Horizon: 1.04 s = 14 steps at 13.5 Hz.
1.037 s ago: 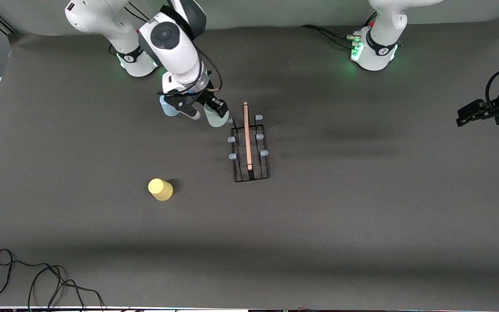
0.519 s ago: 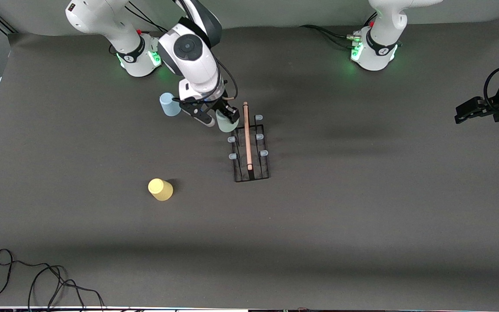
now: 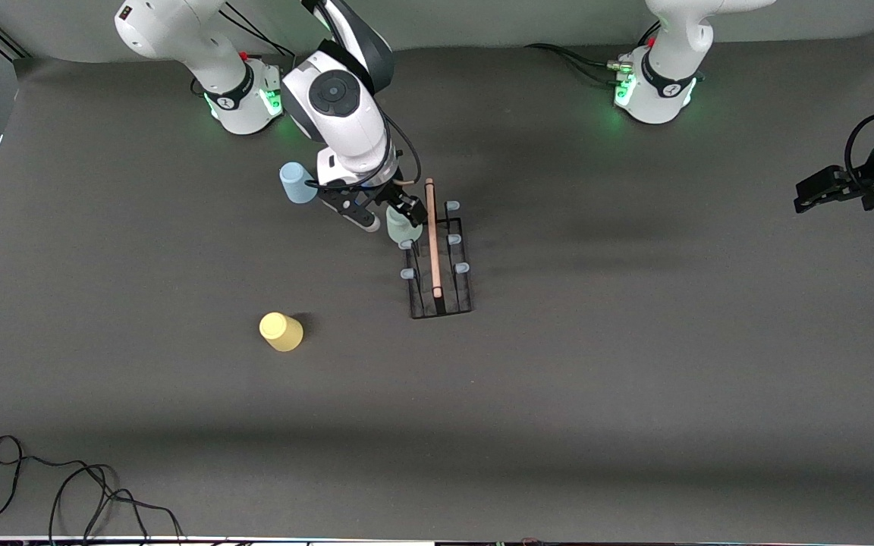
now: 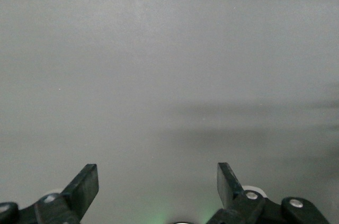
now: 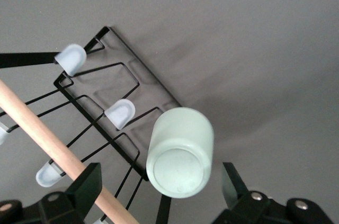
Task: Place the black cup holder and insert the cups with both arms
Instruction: 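Release the green cup and move the right gripper to the yellow cup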
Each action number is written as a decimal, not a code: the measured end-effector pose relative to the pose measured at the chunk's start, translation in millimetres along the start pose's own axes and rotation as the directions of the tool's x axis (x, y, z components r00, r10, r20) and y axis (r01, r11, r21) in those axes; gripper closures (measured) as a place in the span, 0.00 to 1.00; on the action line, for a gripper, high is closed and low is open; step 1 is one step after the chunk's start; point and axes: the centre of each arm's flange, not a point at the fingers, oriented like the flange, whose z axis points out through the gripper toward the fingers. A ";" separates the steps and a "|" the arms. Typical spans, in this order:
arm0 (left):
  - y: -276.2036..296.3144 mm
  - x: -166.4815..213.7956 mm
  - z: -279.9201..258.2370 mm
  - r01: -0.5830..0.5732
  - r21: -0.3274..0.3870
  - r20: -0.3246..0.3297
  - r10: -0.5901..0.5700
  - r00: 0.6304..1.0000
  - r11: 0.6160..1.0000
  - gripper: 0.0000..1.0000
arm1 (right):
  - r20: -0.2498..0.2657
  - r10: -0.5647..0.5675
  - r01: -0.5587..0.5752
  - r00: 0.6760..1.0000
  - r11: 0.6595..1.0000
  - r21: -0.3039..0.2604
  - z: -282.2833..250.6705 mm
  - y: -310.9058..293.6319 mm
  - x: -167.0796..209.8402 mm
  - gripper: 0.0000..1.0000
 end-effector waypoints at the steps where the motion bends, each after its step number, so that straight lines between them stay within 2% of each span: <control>1: 0.3 0.1 -1.5 -0.001 0.000 -0.003 0.001 1.000 1.000 0.00 | 0.010 -0.031 0.031 0.999 0.999 -0.036 -16.6 -0.5 17.3 0.00; 2: 0.4 0.2 -1.8 -0.001 0.000 -0.004 0.001 1.000 1.000 0.00 | 0.016 -0.060 0.061 0.998 0.996 -0.057 -35.6 1.3 42.5 0.00; 4: 0.6 0.2 -1.9 -0.001 0.000 -0.004 0.001 1.000 1.000 0.00 | 0.011 -0.121 0.121 0.993 0.991 -0.059 -67.4 17.8 107.4 0.00; 7: 0.6 0.2 -1.8 -0.001 0.000 -0.004 0.001 1.000 1.000 0.00 | 0.001 -0.222 0.222 0.975 0.973 -0.067 -77.7 60.0 190.7 0.00; 9: 0.7 0.4 -3.2 -0.001 0.000 -0.007 0.001 1.000 1.000 0.00 | 0.005 -0.259 0.259 0.966 0.963 -0.068 -69.1 86.4 234.2 0.00; 11: 0.1 -0.3 -7.5 0.001 0.000 -0.008 -0.001 1.000 1.000 0.00 | 0.022 -0.270 0.271 0.963 0.962 -0.039 -44.6 108.4 268.0 0.00; 14: 0.0 -1.4 -11.5 0.001 0.000 -0.005 -0.001 1.000 1.000 0.00 | 0.000 -0.247 0.247 0.969 0.969 -0.017 10.0 120.3 286.0 0.00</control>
